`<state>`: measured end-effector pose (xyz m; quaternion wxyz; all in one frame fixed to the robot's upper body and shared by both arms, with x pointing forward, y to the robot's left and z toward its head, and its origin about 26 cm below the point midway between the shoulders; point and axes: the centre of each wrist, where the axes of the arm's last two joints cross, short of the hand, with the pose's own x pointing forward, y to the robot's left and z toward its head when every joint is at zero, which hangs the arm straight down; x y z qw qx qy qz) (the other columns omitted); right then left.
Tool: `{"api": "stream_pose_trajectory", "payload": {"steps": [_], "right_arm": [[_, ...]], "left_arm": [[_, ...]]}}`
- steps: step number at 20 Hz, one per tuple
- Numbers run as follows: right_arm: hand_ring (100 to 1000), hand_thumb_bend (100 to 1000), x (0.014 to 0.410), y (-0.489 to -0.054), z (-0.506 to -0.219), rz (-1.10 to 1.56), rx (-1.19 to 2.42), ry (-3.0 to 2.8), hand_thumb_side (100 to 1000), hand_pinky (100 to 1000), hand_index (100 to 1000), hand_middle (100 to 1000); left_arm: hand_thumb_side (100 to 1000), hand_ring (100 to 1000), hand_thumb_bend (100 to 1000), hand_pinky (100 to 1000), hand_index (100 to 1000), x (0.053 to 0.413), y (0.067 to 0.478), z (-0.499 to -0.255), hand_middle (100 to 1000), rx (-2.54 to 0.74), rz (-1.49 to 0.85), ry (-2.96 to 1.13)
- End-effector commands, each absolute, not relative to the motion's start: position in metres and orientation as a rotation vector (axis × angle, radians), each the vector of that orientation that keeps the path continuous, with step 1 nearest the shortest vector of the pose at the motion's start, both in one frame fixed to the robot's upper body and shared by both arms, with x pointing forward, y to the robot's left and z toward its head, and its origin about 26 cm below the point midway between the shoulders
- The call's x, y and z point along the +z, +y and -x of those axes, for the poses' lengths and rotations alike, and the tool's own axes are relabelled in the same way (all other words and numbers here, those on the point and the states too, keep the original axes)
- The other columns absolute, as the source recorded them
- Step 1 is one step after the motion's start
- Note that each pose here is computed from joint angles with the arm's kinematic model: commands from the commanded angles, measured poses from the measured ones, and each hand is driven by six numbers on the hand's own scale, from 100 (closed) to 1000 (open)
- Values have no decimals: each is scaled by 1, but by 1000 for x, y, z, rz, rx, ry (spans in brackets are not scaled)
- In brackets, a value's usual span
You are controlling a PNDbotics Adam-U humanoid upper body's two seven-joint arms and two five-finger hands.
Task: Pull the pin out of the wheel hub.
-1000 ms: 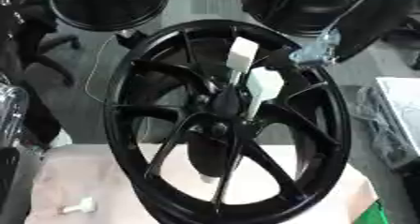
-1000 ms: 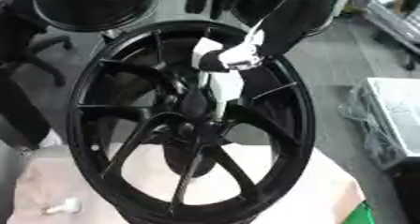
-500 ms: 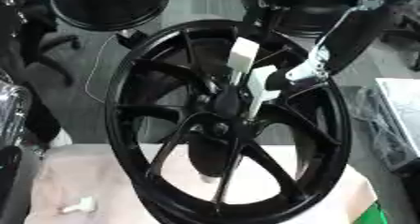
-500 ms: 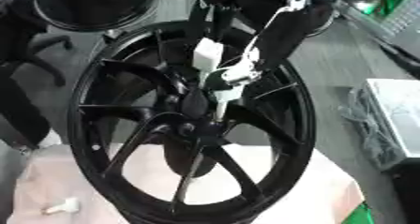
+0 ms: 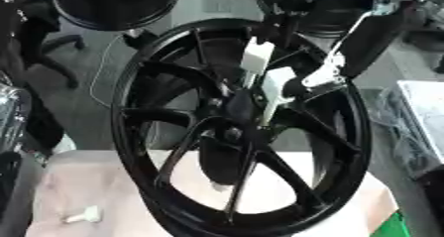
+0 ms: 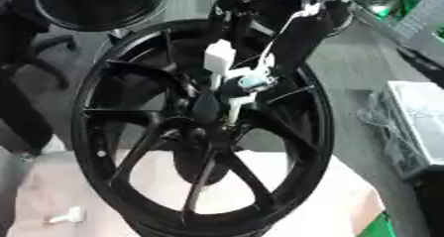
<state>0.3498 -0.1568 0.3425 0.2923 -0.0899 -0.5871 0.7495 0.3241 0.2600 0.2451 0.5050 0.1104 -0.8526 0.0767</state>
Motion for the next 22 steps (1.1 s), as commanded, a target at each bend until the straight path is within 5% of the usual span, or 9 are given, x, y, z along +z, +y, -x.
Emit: {"api": "stream_pose_trajectory", "payload": {"steps": [1,6,7,22], "right_arm": [[668,498,348,-165,-352,300,1980,-1565,371,750,756,720],[664,493,341,-172,-355,326,1963,-1552,304,746,733,717],[665,500,340,-174,-356,330,1956,-1549,365,746,734,718],[731,482,326,-187,-366,387,1864,-1549,321,767,768,756]], "left_arm": [[555,738,376,688,661,254,261,-322,661,168,-282,-2091],[556,738,375,688,659,254,261,-322,662,167,-279,-2091],[556,738,374,688,659,254,261,-322,662,167,-279,-2091],[558,740,369,689,656,255,258,-322,664,160,-266,-2092]]}}
